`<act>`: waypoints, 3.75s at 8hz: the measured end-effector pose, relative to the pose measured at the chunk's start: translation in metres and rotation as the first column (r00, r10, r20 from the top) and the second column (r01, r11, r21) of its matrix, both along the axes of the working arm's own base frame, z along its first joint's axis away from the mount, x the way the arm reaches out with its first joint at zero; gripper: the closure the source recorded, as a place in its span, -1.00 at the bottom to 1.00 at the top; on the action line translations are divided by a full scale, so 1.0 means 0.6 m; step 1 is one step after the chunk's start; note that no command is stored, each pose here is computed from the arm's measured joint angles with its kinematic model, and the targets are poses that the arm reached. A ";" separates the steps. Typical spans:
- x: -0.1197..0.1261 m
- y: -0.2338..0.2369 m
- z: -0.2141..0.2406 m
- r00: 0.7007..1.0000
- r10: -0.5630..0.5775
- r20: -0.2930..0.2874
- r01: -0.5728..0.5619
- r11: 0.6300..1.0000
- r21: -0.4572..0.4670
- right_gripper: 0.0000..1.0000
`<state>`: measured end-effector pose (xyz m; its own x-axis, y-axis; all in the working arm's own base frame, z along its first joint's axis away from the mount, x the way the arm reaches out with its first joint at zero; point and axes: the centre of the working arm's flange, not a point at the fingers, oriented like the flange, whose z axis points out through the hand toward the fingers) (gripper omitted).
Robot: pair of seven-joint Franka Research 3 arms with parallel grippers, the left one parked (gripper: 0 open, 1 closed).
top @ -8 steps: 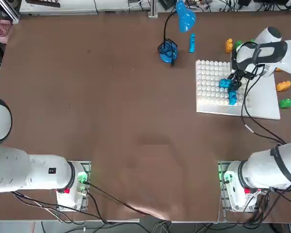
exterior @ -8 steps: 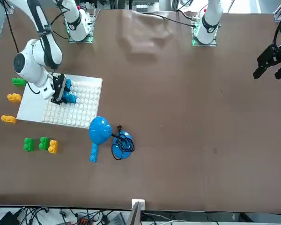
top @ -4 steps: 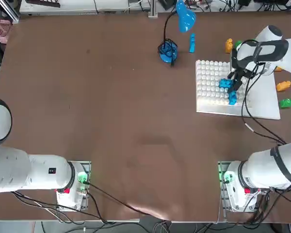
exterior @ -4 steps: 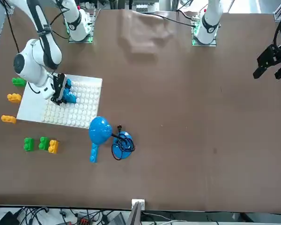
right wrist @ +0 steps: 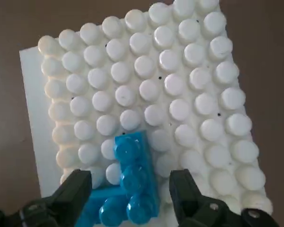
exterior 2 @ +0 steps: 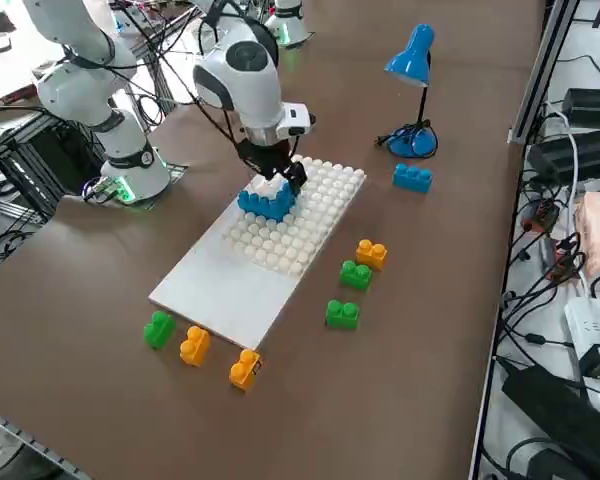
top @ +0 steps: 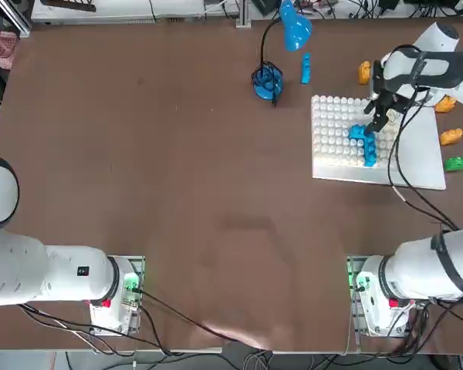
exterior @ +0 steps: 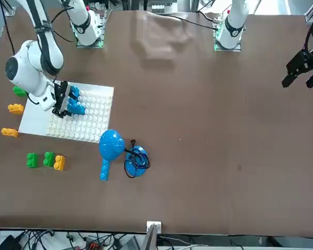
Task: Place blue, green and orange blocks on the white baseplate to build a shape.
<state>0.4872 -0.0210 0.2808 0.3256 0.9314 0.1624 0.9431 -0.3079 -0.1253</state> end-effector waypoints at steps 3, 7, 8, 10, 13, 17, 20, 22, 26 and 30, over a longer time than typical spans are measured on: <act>-0.002 0.002 0.039 0.967 -0.252 -0.030 0.251 0.968 -0.013 -1.00; 0.045 -0.048 0.125 0.789 -0.613 -0.033 0.613 0.790 -0.017 -1.00; 0.073 -0.075 0.151 0.740 -0.671 -0.046 0.670 0.742 -0.026 -1.00; 0.136 -0.114 0.173 0.618 -0.786 -0.029 0.784 0.618 -0.065 -1.00; 0.228 -0.139 0.150 0.549 -0.835 0.013 0.831 0.545 -0.112 -1.00; 0.330 -0.180 0.118 0.561 -0.826 0.056 0.821 0.546 -0.168 -1.00; 0.358 -0.187 0.070 0.458 -0.887 0.054 0.878 0.442 -0.186 -1.00; 0.369 -0.200 0.040 0.373 -0.925 0.066 0.915 0.356 -0.189 -1.00; 0.378 -0.196 -0.026 0.269 -0.960 0.072 0.949 0.252 -0.188 -1.00; 0.377 -0.194 -0.079 0.256 -0.965 0.065 0.949 0.237 -0.208 -1.00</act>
